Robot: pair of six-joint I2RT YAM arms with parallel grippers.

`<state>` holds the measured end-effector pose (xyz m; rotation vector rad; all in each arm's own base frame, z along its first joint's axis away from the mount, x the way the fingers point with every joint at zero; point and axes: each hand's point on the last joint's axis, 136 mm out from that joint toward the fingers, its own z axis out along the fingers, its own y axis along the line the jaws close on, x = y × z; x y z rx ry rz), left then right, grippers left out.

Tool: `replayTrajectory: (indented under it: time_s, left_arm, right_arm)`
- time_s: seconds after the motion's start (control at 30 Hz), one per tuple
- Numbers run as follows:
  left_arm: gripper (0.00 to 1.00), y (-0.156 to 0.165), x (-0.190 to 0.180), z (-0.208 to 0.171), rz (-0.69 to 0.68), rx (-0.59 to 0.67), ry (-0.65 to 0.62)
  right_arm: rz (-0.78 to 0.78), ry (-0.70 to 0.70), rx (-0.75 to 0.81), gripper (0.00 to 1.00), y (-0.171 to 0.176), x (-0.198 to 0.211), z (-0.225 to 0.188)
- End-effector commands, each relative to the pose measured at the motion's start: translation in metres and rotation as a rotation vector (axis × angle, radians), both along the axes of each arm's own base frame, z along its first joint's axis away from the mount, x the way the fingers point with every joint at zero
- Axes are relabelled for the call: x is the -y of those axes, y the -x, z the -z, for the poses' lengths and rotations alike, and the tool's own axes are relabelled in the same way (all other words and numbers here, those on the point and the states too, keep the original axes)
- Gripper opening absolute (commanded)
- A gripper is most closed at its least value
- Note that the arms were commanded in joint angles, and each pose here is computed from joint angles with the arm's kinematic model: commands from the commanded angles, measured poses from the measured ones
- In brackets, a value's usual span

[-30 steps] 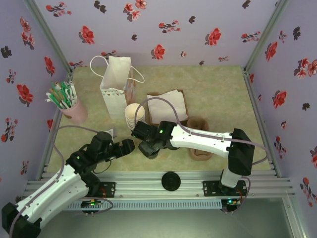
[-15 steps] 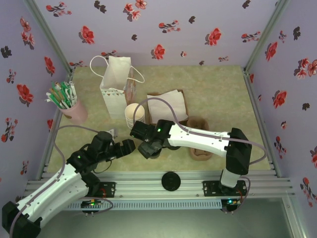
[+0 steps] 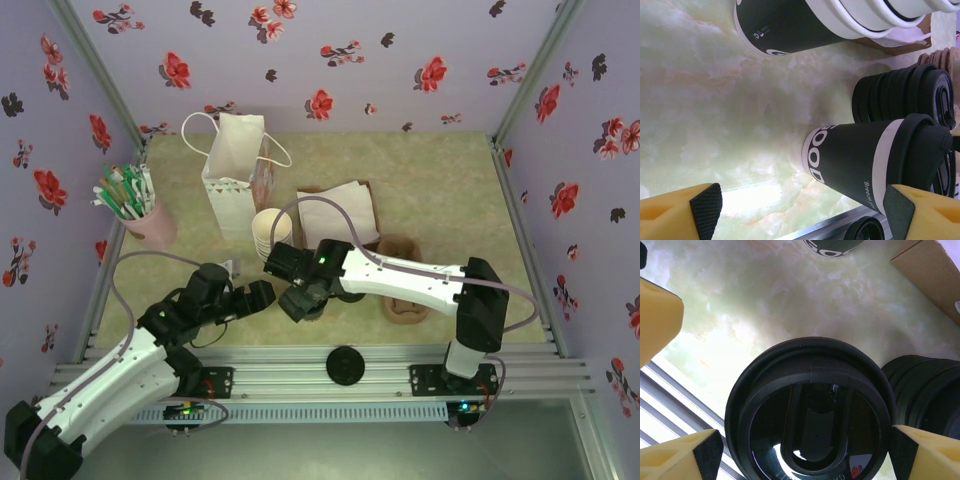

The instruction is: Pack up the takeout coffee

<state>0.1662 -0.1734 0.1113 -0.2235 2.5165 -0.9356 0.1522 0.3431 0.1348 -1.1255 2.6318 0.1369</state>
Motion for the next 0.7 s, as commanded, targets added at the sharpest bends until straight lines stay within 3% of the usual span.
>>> replayTrajectory:
  time_s: [0.0, 0.27, 0.37, 0.67]
  left_arm:
    - [0.86, -0.005, 0.006, -0.014, 0.014, 0.031, 0.033]
    - [0.76, -0.006, 0.012, -0.023, 0.035, 0.037, 0.049]
    - [0.7, -0.006, 0.016, -0.029, 0.047, 0.044, 0.054]
    - [0.49, -0.015, 0.031, -0.03, 0.078, 0.055, 0.051]
  right_arm:
    - [0.001, -0.06, -0.002, 0.89, 0.001, 0.001, -0.021]
    - [0.051, -0.109, -0.022, 0.93, 0.0, 0.015, -0.029]
    - [0.08, -0.141, -0.04, 0.9, 0.006, 0.025, -0.03]
    - [0.186, -0.194, -0.121, 0.37, 0.018, 0.054, -0.006]
